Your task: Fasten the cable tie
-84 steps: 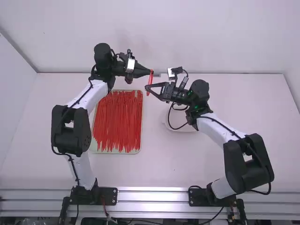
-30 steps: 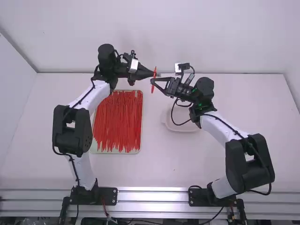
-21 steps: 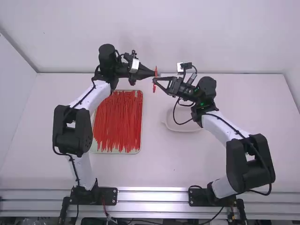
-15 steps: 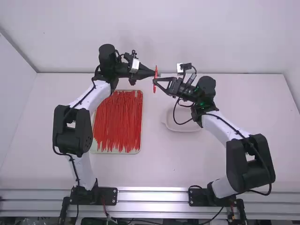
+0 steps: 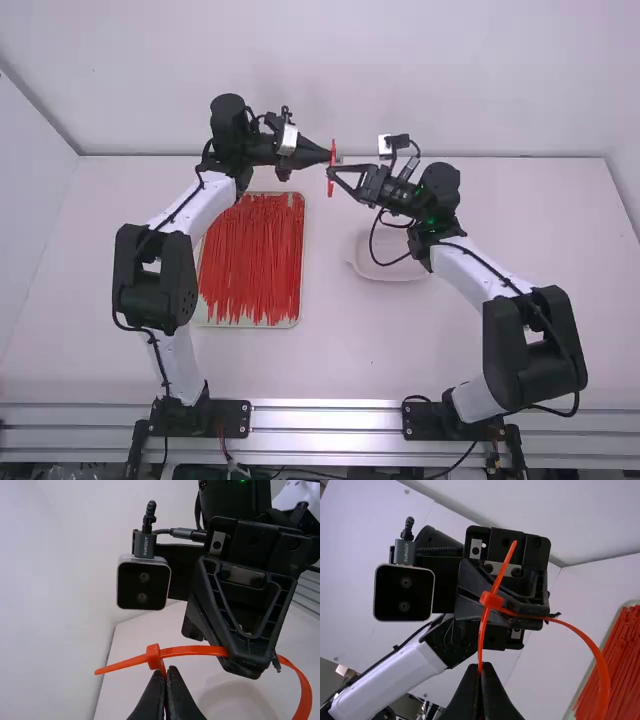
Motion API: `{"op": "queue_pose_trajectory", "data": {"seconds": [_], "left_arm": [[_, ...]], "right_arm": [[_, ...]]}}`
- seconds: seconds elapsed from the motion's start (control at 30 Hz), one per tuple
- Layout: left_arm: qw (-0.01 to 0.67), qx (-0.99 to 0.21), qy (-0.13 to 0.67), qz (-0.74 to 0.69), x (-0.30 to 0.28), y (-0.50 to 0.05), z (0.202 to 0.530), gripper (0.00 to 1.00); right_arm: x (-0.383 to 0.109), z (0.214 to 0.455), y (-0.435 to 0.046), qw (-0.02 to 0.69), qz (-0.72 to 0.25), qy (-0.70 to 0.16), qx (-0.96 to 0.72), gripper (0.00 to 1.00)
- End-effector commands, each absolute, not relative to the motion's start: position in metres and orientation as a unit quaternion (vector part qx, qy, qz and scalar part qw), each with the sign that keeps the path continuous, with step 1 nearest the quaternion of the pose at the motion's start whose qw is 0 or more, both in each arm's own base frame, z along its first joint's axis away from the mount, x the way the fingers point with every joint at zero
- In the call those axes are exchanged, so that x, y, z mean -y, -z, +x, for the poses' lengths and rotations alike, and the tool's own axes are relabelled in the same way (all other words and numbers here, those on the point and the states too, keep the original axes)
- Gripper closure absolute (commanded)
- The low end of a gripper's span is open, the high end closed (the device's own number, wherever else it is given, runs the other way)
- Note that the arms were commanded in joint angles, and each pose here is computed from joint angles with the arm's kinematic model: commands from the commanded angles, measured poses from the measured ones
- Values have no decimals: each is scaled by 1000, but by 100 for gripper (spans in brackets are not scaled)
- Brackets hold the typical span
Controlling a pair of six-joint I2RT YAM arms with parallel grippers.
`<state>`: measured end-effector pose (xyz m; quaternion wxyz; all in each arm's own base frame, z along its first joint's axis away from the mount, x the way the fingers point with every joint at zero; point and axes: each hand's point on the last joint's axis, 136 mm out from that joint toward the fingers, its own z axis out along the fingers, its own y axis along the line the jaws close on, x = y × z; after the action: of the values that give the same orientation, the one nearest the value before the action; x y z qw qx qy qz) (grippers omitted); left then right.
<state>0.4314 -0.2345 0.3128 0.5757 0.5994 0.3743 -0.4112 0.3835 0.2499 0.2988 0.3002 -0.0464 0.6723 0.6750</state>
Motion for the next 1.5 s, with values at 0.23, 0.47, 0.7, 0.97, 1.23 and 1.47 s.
{"op": "queue_pose_trajectory", "data": {"seconds": [0.23,0.47,0.7,0.97,1.23,1.47], "left_arm": [[562,-335,430,623,243,-307,413,99],[562,-335,429,623,242,-303,412,99],[567,-327,423,627,242,-294,409,98],[562,-325,429,628,248,-291,405,98],[559,-326,434,627,250,-296,404,99],[557,-325,435,628,252,-298,402,99]], "right_arm": [[-231,409,-326,369,-24,-663,-650,100],[-225,415,-327,381,-11,-659,-649,100],[-224,417,-332,387,-13,-658,-646,100],[-222,419,-332,396,-9,-653,-645,100],[-220,422,-325,397,-7,-643,-655,100],[-217,424,-322,395,-6,-641,-658,100]]}}
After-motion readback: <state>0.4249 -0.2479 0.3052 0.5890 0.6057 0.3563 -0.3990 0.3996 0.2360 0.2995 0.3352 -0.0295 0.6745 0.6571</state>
